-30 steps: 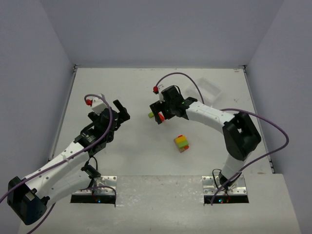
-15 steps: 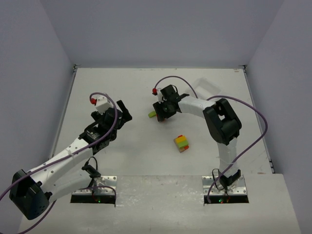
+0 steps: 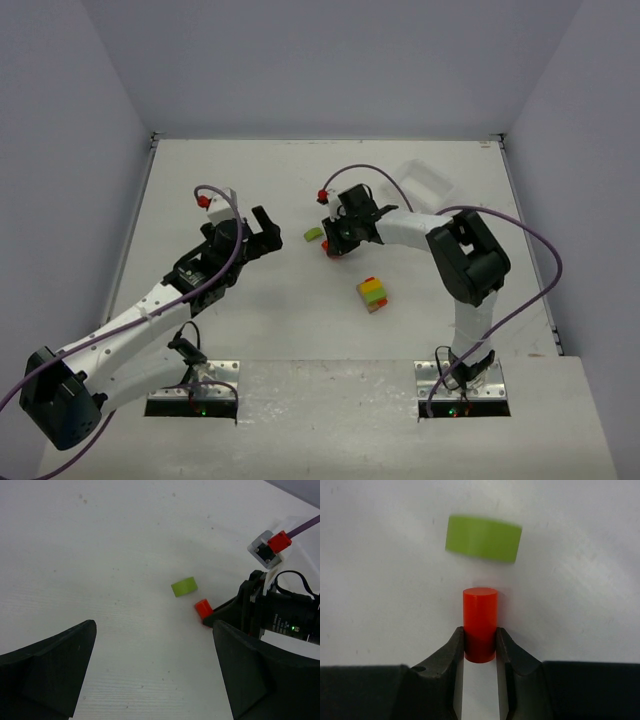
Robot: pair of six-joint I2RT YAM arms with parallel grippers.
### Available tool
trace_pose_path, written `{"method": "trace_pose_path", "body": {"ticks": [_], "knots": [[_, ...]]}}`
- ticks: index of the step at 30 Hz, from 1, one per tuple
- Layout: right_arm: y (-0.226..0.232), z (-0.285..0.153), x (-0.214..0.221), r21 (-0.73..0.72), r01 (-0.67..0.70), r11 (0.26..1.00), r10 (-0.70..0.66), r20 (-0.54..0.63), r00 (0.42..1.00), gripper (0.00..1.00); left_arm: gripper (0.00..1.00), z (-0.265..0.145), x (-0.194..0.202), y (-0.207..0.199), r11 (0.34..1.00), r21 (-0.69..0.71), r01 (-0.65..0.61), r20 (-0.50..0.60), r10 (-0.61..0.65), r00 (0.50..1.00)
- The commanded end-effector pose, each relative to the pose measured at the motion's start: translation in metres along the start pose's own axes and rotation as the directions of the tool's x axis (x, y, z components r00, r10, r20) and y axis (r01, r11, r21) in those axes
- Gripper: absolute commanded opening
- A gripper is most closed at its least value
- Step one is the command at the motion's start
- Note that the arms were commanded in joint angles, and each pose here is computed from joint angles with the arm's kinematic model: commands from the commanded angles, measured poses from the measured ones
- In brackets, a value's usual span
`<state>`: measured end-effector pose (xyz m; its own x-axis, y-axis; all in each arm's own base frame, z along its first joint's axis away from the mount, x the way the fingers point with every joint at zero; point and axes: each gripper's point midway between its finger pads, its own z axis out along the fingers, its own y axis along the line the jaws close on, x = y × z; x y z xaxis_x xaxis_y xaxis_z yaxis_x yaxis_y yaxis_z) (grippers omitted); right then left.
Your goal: Build the wood block tower
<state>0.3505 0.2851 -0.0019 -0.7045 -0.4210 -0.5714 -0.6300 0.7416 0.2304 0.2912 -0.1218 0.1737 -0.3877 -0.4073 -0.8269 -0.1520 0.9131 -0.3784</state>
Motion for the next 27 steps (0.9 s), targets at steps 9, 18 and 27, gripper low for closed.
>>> {"method": "trace_pose_path", "body": {"ticks": [9,18,27], "knots": [[0.084,-0.123,-0.009,-0.247,0.254,0.935,-0.114,0.468,0.876,0.09,1.0,-0.043,0.006,-0.109,0.812,0.58,0.07,-0.137,0.012,0.991],[0.105,-0.163,0.0,-0.28,0.324,0.903,-0.111,0.579,0.808,0.09,1.0,-0.068,0.029,-0.127,0.693,0.704,0.153,-0.246,0.036,0.969],[0.11,-0.171,0.007,-0.29,0.333,0.897,-0.1,0.601,0.793,0.09,1.0,-0.076,0.039,-0.135,0.657,0.731,0.184,-0.291,0.056,0.955]]}}
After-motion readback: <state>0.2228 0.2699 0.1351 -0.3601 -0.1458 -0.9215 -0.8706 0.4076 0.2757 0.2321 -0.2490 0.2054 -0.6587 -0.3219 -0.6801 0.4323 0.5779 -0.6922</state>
